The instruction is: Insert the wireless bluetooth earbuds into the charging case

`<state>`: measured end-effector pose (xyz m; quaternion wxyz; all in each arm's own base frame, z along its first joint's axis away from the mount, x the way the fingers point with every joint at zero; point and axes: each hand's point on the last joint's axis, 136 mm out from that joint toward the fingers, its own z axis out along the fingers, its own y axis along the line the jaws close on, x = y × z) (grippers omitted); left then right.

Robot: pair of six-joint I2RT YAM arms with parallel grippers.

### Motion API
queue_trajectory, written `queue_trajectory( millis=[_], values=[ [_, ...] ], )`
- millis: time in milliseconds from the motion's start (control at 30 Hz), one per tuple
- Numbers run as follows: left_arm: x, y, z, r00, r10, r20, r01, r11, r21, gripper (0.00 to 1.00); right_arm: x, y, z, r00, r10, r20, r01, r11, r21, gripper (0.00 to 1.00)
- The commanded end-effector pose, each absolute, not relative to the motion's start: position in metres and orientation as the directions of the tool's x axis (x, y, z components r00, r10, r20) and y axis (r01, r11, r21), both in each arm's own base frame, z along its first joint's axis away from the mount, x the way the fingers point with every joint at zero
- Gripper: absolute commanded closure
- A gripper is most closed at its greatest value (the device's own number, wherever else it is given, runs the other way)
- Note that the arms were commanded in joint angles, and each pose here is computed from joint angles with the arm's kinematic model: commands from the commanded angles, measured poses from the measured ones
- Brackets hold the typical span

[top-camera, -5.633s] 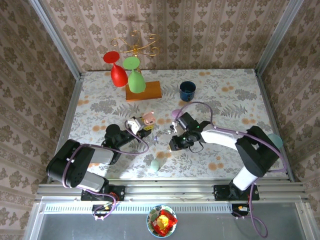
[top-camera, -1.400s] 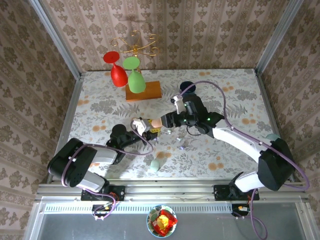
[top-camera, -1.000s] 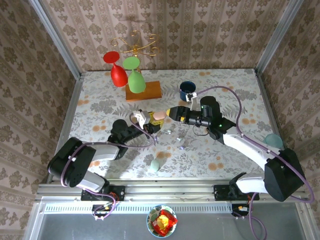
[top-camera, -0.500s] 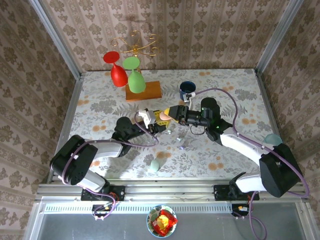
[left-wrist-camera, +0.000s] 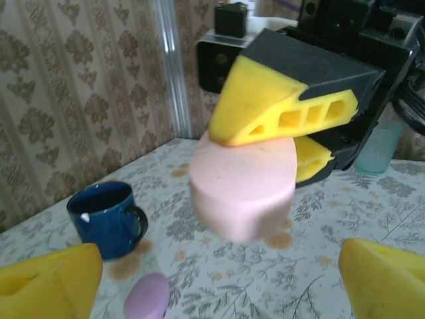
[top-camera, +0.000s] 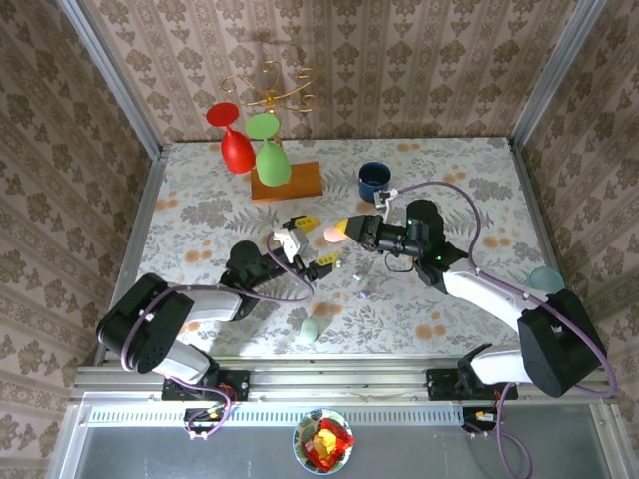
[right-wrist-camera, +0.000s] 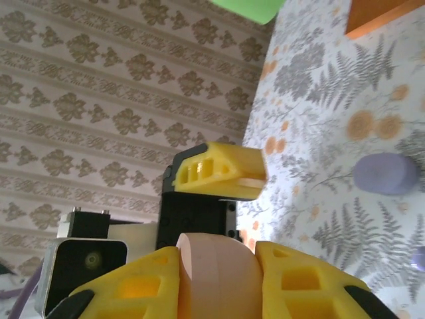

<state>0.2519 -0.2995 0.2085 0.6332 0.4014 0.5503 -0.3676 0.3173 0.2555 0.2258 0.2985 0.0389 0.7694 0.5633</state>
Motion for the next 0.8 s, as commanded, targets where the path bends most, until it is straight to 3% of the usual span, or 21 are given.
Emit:
queue_trajectory(
  millis=[0,67,333,600,767],
  values=[
    [0.259,-0.29,0.208,0.119,0.031,-0.992,0.871,0.477,0.119,0.04,0.328,0.225,0.214,-0.732,0.443,-0.517,-0.272,0.506,0.819,0.86],
    [0.263,-0.285,0.2,0.067,0.093,-0.993,0.858,0.504,0.105,0.0,0.333,0.207,0.201,-0.708,0.463,-0.533,-0.227,0.565,0.793,0.87],
    [0.287,-0.247,0.154,-0.207,0.372,-0.905,0.72,0.685,0.117,0.0,0.354,0.15,0.142,-0.679,0.552,-0.484,-0.008,0.654,0.757,0.89],
    [0.267,-0.237,0.134,-0.41,0.417,-0.811,0.684,0.729,0.029,0.0,0.372,0.145,0.086,-0.74,0.531,-0.413,0.096,0.691,0.716,0.88],
    [0.244,-0.238,0.133,-0.533,0.332,-0.778,0.673,0.723,-0.153,0.0,0.379,0.148,0.059,-0.767,0.523,-0.373,0.131,0.696,0.706,0.87]
  ],
)
